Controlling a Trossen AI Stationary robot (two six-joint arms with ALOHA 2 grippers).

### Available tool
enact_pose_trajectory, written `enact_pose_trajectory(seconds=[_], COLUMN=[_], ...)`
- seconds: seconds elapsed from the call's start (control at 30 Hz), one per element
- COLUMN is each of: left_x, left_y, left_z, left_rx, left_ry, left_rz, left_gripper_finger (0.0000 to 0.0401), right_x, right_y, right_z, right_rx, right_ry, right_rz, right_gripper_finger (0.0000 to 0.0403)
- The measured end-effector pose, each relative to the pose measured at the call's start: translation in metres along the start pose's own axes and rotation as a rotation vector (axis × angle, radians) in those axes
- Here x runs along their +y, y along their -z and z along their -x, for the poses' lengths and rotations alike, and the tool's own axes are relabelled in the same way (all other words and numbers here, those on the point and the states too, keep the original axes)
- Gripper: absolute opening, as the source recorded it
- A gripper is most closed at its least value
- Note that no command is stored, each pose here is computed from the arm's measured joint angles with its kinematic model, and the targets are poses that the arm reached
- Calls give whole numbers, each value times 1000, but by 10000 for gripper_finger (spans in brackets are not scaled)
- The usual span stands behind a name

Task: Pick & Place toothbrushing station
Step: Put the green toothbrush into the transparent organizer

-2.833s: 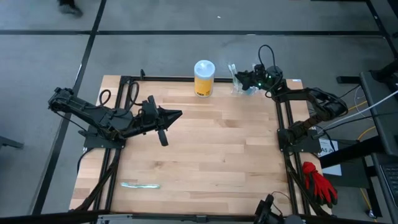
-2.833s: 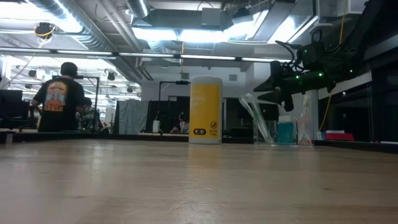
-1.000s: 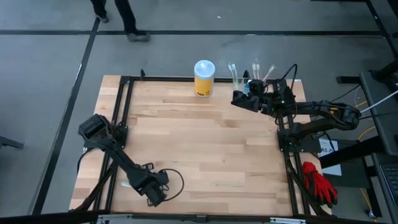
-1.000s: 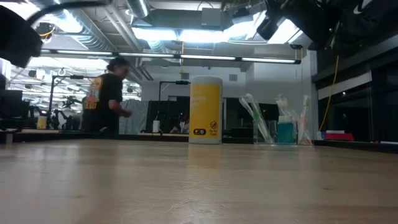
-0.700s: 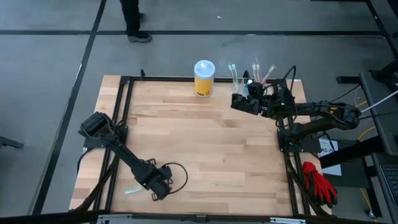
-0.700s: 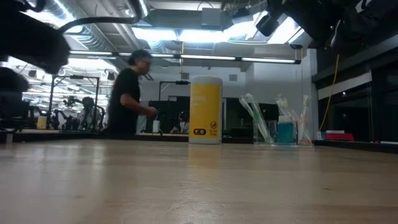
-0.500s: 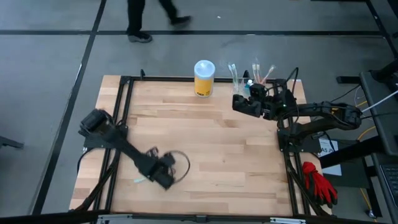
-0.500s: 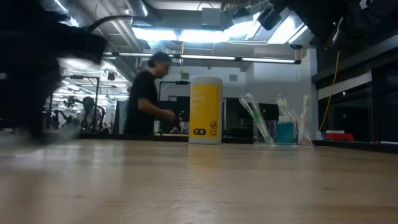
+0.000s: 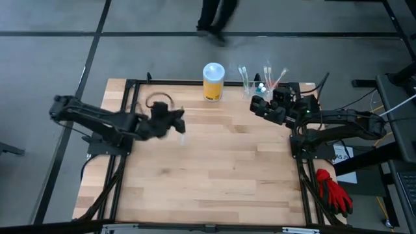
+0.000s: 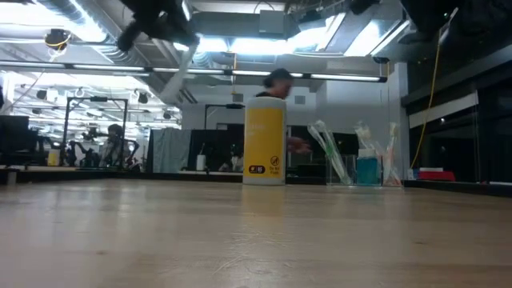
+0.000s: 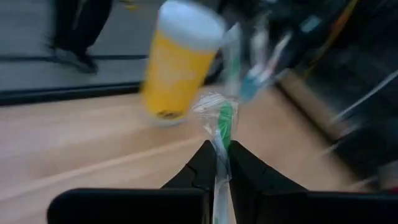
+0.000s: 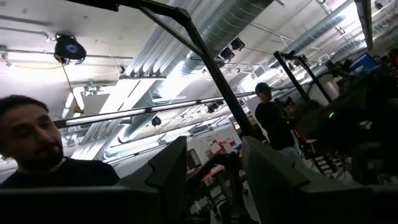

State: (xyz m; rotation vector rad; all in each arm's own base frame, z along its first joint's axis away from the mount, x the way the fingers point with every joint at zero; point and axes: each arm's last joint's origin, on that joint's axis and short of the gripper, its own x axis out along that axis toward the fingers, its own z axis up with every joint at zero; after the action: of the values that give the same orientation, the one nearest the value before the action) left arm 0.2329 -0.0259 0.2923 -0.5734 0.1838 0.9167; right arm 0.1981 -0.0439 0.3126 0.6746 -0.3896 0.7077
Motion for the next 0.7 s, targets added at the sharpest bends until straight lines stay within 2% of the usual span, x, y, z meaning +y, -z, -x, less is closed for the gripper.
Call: enact_pose_trajectory(seconds=[0.13,0.27,0.4,0.57,0.7], left_x=[20,40,44,25,0], left_y=[-7,10,30,34,22], left_z=[-9,-27,-42,-57,-72], left_rx=[5,103,235,365,470], left_ry=[264,550,692,784,837], left_rz=[245,571,878,1126,1198], left_gripper_finger=[17,17,17,17,17], right_x=[4,-4,-10,-9,-3], right_y=[-1,5,11,12,8], right_z=[0,2,3,1,-15], right_rx=[21,111,191,238,278], right_ry=[10,71,90,38,-49], right_rz=[43,57,124,415,703], right_gripper_finger=[155,155,155,155,154])
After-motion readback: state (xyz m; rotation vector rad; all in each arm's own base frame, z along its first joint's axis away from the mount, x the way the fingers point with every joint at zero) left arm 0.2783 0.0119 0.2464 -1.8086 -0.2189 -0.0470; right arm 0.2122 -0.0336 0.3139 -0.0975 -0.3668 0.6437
